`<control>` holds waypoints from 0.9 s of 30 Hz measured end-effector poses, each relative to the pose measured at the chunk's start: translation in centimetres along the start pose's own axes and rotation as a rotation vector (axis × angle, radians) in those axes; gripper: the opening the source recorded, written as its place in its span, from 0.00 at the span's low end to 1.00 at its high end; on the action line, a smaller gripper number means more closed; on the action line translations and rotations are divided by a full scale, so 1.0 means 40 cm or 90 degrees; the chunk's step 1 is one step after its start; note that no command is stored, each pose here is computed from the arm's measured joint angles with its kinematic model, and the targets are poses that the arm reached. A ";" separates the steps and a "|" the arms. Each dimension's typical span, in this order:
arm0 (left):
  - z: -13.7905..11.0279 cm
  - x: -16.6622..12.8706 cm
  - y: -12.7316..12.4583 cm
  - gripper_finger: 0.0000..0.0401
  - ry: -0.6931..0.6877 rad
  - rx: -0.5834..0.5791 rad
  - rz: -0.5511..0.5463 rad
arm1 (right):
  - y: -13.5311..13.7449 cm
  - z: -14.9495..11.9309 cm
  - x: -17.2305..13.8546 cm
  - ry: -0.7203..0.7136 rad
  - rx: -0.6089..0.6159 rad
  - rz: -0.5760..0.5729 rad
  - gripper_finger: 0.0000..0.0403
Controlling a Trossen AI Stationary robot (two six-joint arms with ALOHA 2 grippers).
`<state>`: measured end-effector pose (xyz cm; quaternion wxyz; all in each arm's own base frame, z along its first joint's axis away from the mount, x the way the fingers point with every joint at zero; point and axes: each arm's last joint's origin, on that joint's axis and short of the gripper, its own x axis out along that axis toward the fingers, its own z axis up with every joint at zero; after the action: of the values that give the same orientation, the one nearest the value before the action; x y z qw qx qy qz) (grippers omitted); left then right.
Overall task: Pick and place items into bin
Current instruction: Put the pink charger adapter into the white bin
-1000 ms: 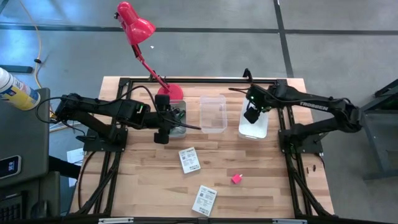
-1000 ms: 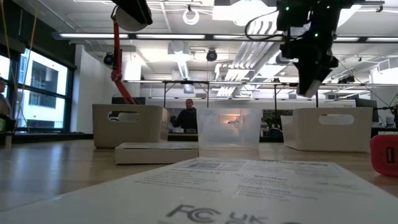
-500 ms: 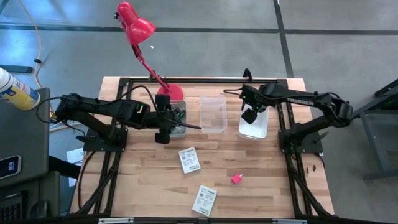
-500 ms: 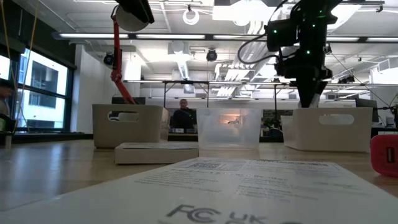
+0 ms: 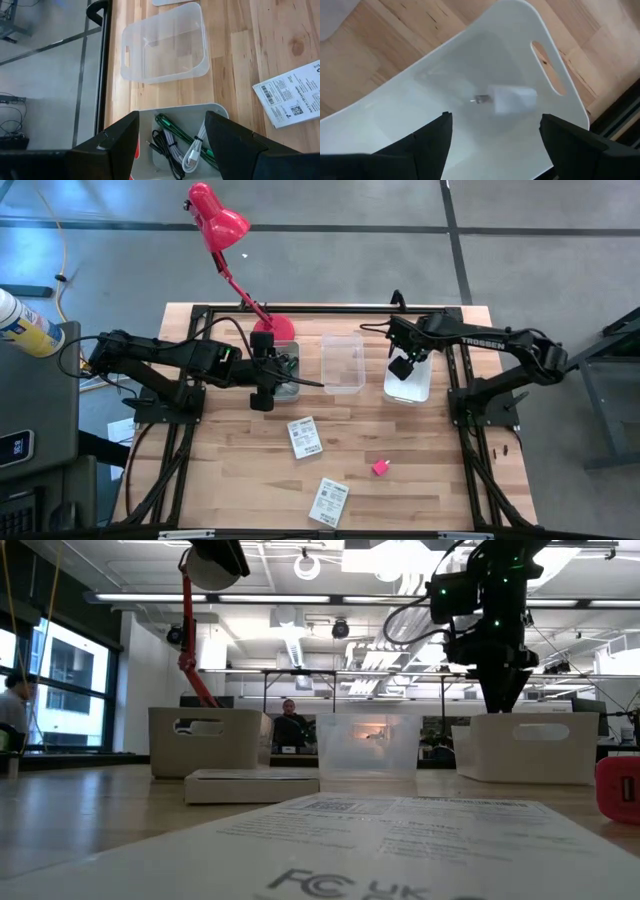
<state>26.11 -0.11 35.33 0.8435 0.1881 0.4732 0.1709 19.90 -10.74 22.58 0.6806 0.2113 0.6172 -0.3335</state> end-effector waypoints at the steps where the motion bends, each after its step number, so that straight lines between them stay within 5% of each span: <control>1: 0.000 0.000 0.000 0.54 0.000 0.000 0.000 | 0.000 0.000 0.000 0.000 0.000 0.000 0.71; 17: 0.000 0.000 0.000 0.54 0.000 0.002 0.000 | 0.041 -0.101 -0.141 -0.130 -0.055 0.157 0.71; 27: 0.001 0.000 0.000 0.54 -0.003 -0.010 0.000 | 0.160 -0.186 -0.216 -0.209 -0.168 0.332 0.71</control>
<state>26.15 -0.11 35.36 0.8460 0.1816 0.4699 0.1744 19.14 0.53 29.17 0.8548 0.2158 0.4624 -0.0947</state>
